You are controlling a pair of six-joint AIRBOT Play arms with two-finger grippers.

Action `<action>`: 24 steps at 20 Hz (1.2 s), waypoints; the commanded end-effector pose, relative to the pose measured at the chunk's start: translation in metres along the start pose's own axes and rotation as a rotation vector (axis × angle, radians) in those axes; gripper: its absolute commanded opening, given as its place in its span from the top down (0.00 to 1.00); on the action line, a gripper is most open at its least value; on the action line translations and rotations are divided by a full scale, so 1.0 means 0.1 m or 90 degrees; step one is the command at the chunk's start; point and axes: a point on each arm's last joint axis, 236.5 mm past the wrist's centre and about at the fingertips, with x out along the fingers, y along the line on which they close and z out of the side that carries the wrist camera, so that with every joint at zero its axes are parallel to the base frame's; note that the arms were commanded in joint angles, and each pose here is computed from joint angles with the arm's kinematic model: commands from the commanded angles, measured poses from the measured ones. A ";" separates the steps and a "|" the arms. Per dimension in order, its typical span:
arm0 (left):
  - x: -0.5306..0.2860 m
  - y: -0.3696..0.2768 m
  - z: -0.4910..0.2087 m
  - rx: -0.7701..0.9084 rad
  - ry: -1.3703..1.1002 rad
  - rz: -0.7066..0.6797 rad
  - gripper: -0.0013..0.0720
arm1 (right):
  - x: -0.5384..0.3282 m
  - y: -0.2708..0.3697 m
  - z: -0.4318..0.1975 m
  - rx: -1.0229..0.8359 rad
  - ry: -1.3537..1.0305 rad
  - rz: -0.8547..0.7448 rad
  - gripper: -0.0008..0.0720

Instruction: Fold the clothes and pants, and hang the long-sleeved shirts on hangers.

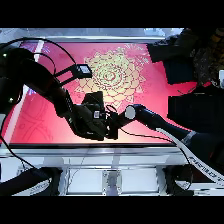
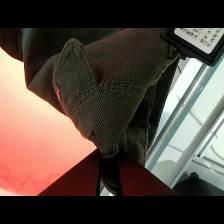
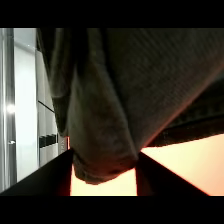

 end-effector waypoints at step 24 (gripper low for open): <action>-1.31 0.05 0.05 0.007 -0.288 0.271 0.88 | -3.45 -0.43 0.84 0.163 -0.170 -0.513 0.97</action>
